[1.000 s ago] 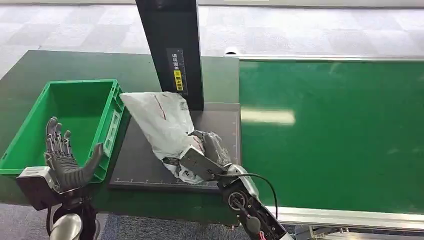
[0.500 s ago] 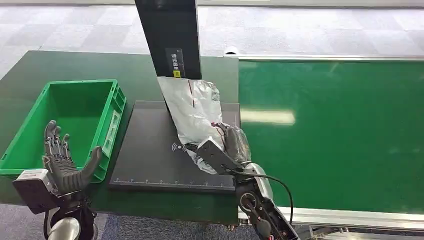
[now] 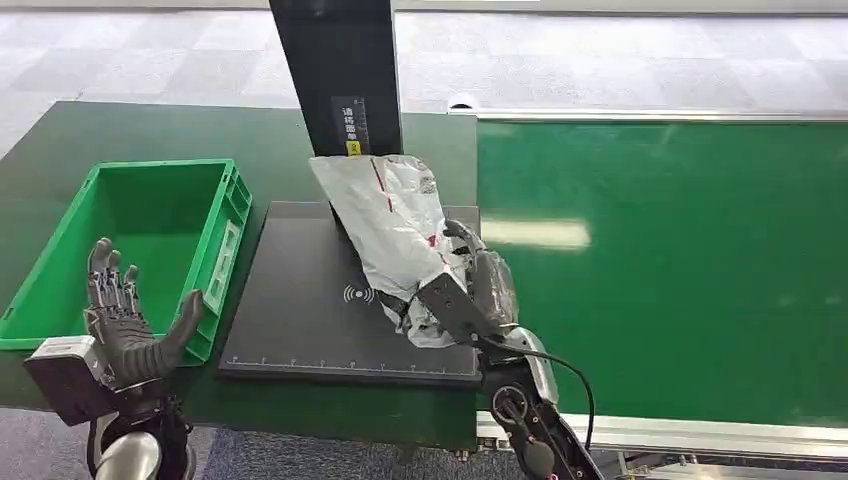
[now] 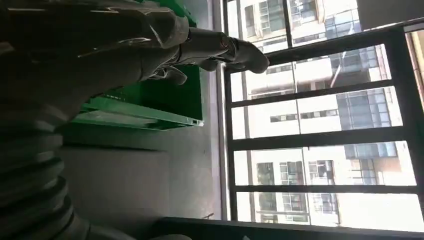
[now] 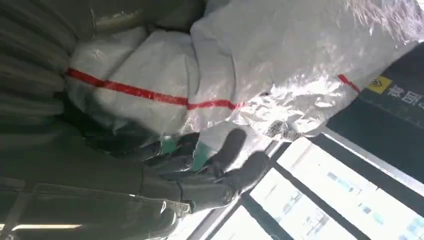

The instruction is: Moved the parcel from conveyor to table for the left to box.

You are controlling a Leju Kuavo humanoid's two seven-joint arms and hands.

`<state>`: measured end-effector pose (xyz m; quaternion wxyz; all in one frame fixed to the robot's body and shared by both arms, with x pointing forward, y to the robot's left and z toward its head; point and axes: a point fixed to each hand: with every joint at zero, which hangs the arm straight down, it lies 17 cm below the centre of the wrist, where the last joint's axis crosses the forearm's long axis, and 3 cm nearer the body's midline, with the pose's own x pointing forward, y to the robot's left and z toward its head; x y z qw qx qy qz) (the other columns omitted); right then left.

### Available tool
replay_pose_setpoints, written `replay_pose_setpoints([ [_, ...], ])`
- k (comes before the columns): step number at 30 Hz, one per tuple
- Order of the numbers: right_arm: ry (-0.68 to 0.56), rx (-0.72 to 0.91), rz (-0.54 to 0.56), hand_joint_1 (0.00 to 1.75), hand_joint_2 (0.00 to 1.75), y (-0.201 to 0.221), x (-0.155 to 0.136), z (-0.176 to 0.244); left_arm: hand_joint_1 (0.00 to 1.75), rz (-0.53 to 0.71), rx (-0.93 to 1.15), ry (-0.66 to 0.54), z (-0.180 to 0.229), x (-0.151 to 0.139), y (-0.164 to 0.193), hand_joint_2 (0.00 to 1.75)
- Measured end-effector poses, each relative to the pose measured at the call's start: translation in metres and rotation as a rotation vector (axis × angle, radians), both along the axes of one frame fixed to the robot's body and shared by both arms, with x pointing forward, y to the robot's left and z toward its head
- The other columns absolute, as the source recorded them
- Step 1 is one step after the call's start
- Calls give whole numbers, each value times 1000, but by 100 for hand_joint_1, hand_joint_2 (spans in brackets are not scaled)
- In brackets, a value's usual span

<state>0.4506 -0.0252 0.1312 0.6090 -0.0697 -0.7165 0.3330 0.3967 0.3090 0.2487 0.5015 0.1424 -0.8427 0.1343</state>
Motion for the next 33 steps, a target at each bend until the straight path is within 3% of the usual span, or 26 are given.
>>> replay_pose_setpoints([
  [9, 43, 64, -11, 0, 175, -8, -2, -2, 0, -21, -3, 5, -2, 3, -6, 175],
  [14, 164, 177, 74, 0, 175, 5, -15, -15, 0, -41, -13, 62, -15, 8, -11, 175],
  [20, 209, 235, 108, 0, 175, 8, -31, -40, 0, -65, 4, 89, -35, 7, -20, 175],
  [28, 188, 333, 84, 0, 175, 1, -29, -29, 0, -196, 188, 126, -43, 11, -88, 175],
  [33, 16, 489, -97, 0, 175, -48, -18, 17, 0, -311, 456, 147, -53, 12, -147, 175],
])
